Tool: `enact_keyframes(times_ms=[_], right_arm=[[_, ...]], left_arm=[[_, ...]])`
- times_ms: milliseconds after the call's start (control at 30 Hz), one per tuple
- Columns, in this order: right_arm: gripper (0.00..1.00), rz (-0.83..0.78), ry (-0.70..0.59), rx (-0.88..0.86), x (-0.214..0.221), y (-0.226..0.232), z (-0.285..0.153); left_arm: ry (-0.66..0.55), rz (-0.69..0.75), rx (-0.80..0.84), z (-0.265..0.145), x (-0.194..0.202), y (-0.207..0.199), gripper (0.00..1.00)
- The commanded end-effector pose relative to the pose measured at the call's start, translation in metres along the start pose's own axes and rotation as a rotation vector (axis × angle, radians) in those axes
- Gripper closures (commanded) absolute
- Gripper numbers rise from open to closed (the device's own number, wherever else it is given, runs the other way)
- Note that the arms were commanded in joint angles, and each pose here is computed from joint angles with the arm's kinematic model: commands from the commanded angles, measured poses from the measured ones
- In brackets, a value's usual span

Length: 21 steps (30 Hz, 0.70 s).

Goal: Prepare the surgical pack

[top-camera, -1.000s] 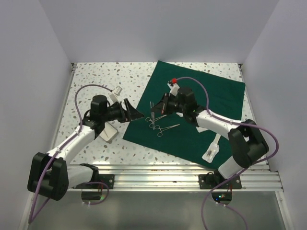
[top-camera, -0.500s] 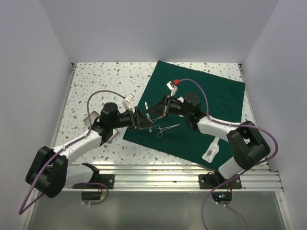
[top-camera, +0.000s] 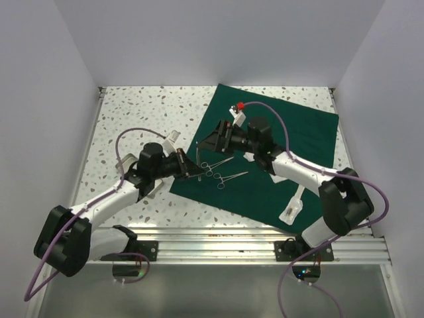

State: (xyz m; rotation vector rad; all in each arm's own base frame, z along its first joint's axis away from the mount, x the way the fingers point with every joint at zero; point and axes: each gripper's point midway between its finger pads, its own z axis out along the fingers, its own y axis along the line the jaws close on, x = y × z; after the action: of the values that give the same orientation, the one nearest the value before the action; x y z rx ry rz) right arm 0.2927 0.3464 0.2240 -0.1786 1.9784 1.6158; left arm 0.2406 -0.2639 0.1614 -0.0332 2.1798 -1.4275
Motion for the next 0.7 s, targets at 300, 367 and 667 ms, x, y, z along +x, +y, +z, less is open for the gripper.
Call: enact_keyframes(times_ms=[300,367,667], right_arm=[[0.01,-0.077,-0.041,0.979,-0.026,-0.115,-0.100],[0.01,-0.076,-0.029,0.980,-0.022,-0.119,-0.102],[0.01,-0.071,0.031,1.002,-0.004,-0.137,-0.109]], left_arm=[[-0.290,-0.204,-0.953,-0.135,-0.041,0.157,1.00],[-0.297,-0.238,-1.038,-0.148,-0.037,0.177,1.00],[-0.302,-0.273,-1.097,-0.153,-0.054,0.210,1.00]])
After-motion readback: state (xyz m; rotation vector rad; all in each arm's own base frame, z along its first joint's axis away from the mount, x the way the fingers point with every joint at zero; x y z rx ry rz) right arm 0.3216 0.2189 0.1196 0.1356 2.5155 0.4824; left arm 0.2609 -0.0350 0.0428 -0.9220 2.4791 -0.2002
